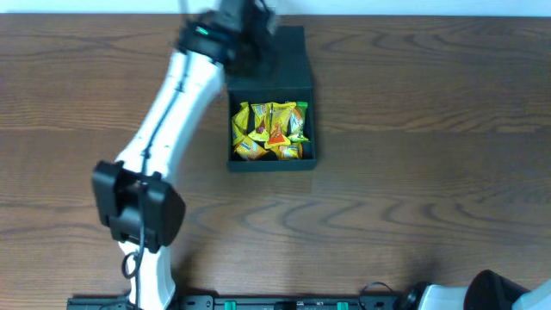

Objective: Pack container
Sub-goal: 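Raise the left gripper out and move it to the lid's left edge, then move the right gripper to the lid's right edge behind the box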

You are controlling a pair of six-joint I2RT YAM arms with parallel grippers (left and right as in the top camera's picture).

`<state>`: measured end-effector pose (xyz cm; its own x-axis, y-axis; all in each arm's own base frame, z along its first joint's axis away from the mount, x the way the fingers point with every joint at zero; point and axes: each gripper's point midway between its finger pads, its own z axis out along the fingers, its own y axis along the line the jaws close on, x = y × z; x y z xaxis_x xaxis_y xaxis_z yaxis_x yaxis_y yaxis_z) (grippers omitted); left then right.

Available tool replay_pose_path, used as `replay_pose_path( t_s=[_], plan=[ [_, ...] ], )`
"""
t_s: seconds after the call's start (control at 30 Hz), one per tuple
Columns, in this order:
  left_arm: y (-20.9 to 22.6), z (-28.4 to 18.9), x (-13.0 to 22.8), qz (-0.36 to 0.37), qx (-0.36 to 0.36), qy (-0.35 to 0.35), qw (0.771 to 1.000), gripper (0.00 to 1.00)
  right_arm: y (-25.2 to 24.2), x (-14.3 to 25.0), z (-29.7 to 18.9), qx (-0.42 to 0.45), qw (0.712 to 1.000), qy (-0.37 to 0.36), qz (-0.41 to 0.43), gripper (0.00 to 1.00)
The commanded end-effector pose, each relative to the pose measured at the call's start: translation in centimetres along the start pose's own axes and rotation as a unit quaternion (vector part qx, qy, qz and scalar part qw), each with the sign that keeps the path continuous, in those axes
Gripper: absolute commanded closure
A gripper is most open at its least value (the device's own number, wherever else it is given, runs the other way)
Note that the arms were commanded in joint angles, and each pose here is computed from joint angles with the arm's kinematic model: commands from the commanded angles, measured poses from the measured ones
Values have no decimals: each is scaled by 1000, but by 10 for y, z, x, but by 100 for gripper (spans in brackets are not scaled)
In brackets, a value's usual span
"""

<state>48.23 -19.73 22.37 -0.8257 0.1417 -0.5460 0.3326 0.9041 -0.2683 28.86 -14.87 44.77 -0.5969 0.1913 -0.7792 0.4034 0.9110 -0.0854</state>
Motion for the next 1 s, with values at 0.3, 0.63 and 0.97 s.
replay_pose_path(
  t_s=[0.3,0.63,0.97],
  plan=[
    [135,-49,-19,-119,-112,-50,985,95,-1,1,1,3,1000,2,-7,1],
    [211,-32,3,-213,-120,-45,969,95,-1,1,1,3,1000,2,-7,1],
    [180,-4,48,-216,-101,63,969,94,12,-27,-1,-39,998,-55,11,1]
  ],
)
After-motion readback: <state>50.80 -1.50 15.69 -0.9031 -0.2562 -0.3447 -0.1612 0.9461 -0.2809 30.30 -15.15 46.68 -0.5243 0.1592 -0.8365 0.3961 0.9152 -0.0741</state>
